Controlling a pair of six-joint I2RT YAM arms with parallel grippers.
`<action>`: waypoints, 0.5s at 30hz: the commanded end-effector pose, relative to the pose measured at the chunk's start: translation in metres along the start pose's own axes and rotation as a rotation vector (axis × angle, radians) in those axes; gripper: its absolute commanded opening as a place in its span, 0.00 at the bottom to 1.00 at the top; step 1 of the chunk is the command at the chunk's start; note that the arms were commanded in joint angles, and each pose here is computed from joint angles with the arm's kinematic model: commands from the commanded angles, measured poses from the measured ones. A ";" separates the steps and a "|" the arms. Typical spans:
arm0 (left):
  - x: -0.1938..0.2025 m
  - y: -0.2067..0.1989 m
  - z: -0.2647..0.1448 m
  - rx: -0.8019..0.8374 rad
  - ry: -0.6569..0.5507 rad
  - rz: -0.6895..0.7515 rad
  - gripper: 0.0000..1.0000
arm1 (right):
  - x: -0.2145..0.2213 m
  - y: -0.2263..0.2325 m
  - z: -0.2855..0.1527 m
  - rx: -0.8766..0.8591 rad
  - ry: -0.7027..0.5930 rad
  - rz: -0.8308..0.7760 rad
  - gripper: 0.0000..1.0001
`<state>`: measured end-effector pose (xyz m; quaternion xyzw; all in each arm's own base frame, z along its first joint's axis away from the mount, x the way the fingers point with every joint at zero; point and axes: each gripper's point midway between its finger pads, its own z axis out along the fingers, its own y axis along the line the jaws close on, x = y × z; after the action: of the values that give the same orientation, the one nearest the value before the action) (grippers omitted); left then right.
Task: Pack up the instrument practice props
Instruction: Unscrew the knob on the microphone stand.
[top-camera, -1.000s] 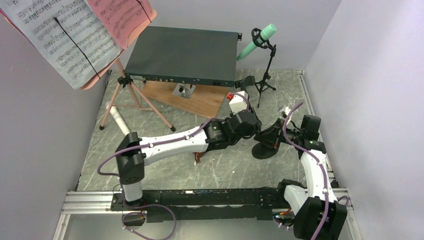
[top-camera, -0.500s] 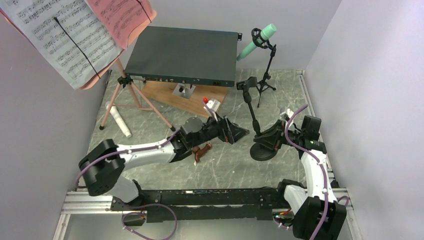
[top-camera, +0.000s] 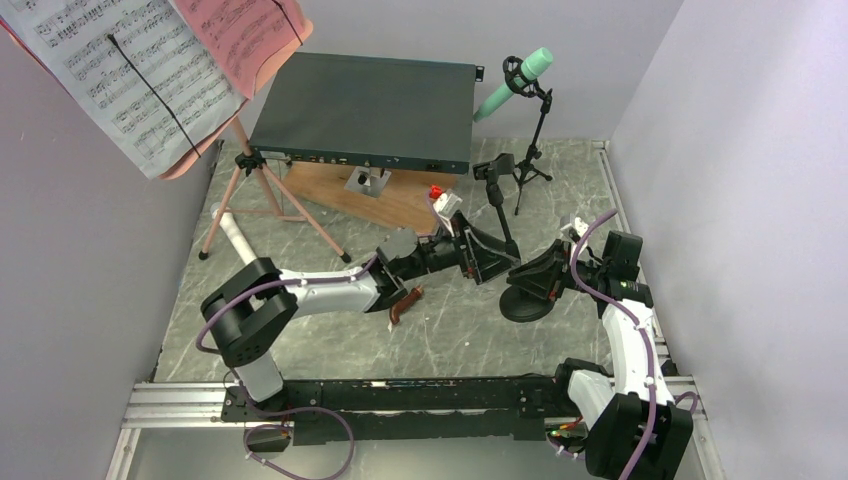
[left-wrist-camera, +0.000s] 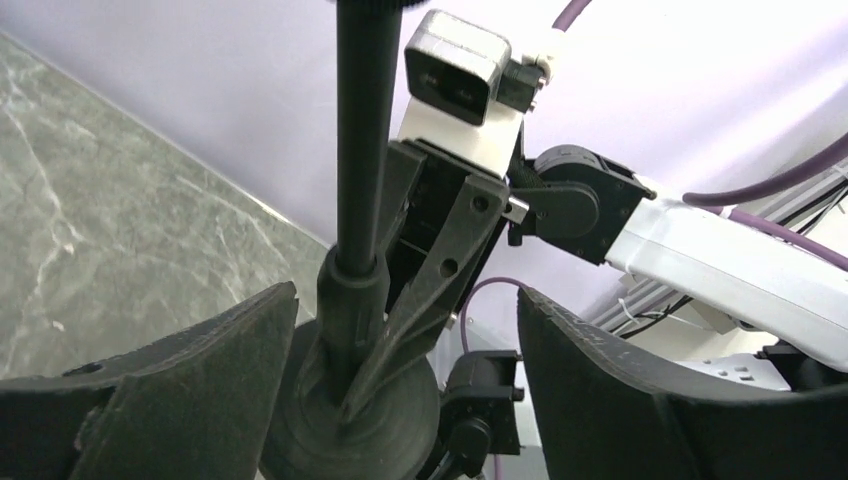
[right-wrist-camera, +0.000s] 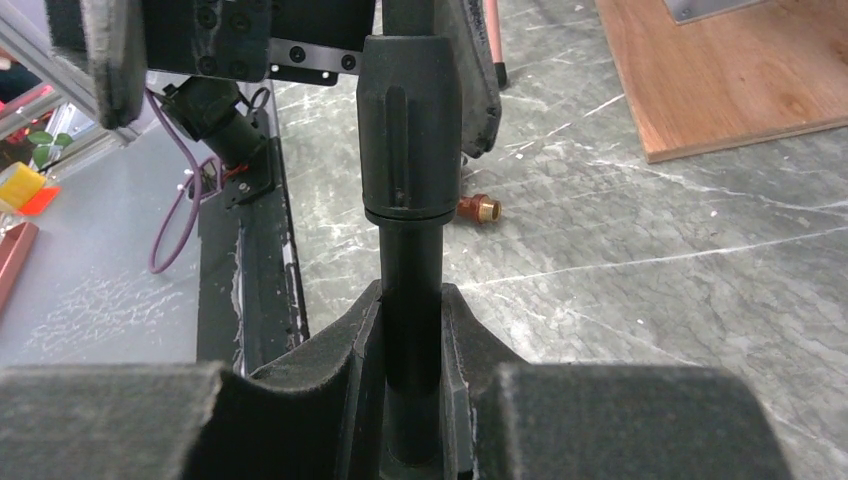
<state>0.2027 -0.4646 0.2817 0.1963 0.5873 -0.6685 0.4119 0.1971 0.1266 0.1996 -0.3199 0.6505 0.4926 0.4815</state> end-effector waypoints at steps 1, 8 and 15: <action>-0.016 -0.017 0.017 0.105 -0.048 0.047 0.80 | -0.019 0.020 0.000 -0.128 -0.062 -0.073 0.00; -0.010 -0.015 0.031 0.146 -0.022 0.030 0.09 | -0.019 0.020 0.000 -0.127 -0.062 -0.071 0.00; -0.013 0.007 0.024 -0.112 -0.110 0.006 0.00 | -0.012 -0.001 -0.001 0.001 -0.004 -0.087 0.00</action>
<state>0.2189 -0.4885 0.2714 0.2016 0.5799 -0.6722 0.4138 0.1967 0.1255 0.1978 -0.3066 0.6580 0.4984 0.4741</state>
